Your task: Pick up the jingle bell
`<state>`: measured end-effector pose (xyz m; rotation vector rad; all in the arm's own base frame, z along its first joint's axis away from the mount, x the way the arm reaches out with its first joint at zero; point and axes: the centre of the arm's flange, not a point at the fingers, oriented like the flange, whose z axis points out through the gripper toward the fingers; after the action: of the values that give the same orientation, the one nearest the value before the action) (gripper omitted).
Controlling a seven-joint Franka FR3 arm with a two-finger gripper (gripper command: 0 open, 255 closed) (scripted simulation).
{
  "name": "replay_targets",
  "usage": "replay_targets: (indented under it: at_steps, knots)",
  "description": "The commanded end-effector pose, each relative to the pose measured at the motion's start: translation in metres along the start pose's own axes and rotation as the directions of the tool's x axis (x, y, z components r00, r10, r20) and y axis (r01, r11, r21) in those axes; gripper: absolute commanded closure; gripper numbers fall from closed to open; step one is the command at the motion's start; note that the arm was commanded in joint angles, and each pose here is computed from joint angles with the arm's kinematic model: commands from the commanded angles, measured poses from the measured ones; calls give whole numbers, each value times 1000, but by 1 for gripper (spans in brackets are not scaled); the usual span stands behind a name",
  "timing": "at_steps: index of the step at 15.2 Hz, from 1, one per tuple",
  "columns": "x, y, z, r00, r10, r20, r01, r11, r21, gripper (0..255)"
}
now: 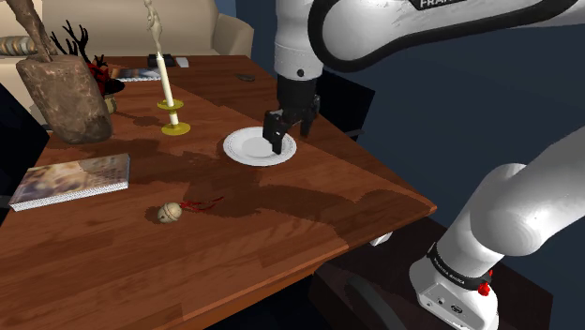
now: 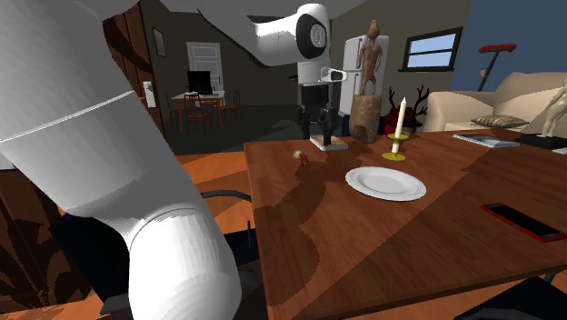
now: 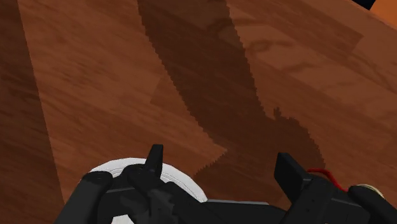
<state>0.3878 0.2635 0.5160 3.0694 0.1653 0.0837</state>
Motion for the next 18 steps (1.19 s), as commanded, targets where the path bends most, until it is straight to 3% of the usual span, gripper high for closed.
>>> replay_targets:
  at_steps: [1,18]
  knots:
    - [12,-26,7,1000,13,6,-13,1000,0,0]
    - [103,-227,69,993,102,50,-101,995,-16,0]
